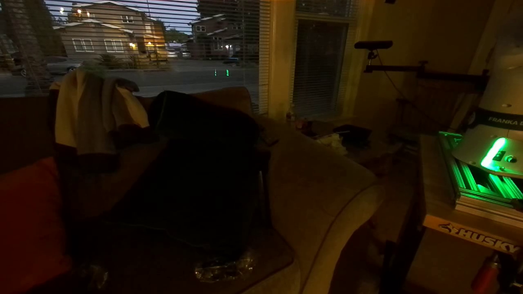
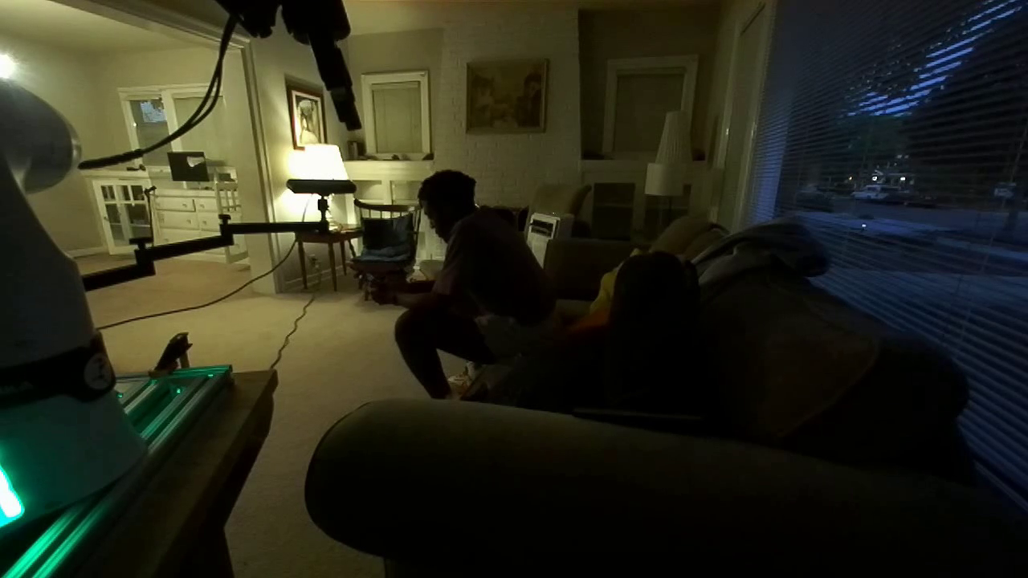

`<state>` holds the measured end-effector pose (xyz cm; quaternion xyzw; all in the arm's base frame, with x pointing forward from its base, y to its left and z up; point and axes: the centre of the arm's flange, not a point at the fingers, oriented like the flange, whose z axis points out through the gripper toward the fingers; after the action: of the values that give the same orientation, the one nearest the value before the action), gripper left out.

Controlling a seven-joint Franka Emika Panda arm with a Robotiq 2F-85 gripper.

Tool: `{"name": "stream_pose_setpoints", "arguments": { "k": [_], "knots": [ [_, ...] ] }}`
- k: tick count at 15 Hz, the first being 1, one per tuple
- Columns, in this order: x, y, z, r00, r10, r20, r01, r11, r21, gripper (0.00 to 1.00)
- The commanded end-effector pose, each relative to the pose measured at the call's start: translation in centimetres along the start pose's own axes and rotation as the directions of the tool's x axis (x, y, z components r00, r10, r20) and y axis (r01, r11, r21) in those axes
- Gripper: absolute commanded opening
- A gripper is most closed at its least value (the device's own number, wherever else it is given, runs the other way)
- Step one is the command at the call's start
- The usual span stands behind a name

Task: Put the remote on the sofa arm

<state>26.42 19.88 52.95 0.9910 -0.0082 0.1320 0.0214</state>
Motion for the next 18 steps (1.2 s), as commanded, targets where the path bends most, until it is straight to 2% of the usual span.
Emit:
{"name": "stream_pose_setpoints", "arguments": {
  "k": [1, 3, 8, 14, 18],
  "knots": [
    [0.4, -0.2, 0.8, 1.000, 0.006, -0.007, -0.006, 1.000, -0.005, 1.00],
    [1.4, -0.5, 2.0, 0.999, 0.029, -0.039, -0.029, 1.000, 0.001, 1.00],
    [5.2, -1.0, 6.3, 0.993, 0.105, -0.044, -0.103, 0.994, 0.040, 1.00],
    [9.5, -1.6, 11.5, 0.988, 0.152, 0.004, -0.151, 0.979, 0.140, 1.00],
    [11.6, -2.3, 15.8, 0.985, 0.170, 0.020, -0.171, 0.971, 0.169, 1.00]
  ]
}}
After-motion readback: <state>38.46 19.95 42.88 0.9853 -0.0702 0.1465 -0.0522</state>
